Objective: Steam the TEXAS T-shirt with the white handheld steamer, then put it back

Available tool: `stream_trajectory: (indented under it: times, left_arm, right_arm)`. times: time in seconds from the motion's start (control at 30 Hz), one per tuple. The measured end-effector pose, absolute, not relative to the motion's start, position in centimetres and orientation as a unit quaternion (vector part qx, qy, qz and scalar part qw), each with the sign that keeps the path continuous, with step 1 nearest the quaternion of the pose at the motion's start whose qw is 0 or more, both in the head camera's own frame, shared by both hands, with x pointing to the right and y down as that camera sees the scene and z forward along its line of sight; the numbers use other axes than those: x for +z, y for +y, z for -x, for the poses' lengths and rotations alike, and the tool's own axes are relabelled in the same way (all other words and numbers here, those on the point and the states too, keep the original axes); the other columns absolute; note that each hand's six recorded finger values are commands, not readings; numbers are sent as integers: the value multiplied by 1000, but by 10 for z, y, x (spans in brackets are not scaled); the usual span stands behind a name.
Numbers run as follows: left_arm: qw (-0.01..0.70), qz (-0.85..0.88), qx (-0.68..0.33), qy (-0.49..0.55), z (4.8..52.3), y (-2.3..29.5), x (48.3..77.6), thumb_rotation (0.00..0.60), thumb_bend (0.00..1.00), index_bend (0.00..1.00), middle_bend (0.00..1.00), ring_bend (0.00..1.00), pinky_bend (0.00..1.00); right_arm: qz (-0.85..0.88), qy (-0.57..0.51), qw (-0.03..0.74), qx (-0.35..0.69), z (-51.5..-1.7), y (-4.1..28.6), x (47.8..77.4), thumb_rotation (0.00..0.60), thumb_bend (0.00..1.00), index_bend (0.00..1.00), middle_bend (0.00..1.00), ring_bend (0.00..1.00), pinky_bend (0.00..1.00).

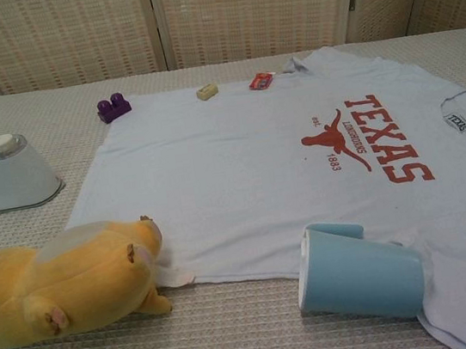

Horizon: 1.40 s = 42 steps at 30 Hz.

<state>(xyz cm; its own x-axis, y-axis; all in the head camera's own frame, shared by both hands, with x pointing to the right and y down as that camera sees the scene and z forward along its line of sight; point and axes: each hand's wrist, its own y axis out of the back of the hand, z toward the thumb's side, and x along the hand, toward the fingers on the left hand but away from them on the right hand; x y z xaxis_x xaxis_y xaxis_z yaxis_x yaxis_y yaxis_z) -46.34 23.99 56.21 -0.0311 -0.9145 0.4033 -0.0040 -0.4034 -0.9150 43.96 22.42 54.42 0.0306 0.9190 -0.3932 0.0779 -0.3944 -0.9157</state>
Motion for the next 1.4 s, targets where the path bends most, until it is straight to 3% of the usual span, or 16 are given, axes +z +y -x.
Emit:
stream_trajectory:
  times: [0.5,0.83,1.4]
  left_arm:
    - [376,582,-600,399,469,240,563,600,147,165,204,140,177]
    - [379,608,-569,404,454,206,572,600,153,184,208,148,184]
    - [350,619,-608,354,425,129,649,600,213,219,227,156,190]
  right_arm:
    - [614,-406,375,563,-437,227,541,600,135,0,112,39,195]
    - [613,-409,383,557,-437,225,535,600,135,0,111,39,195]
    - [612,-407,382,561,-441,221,537,600,134,0,112,39,195]
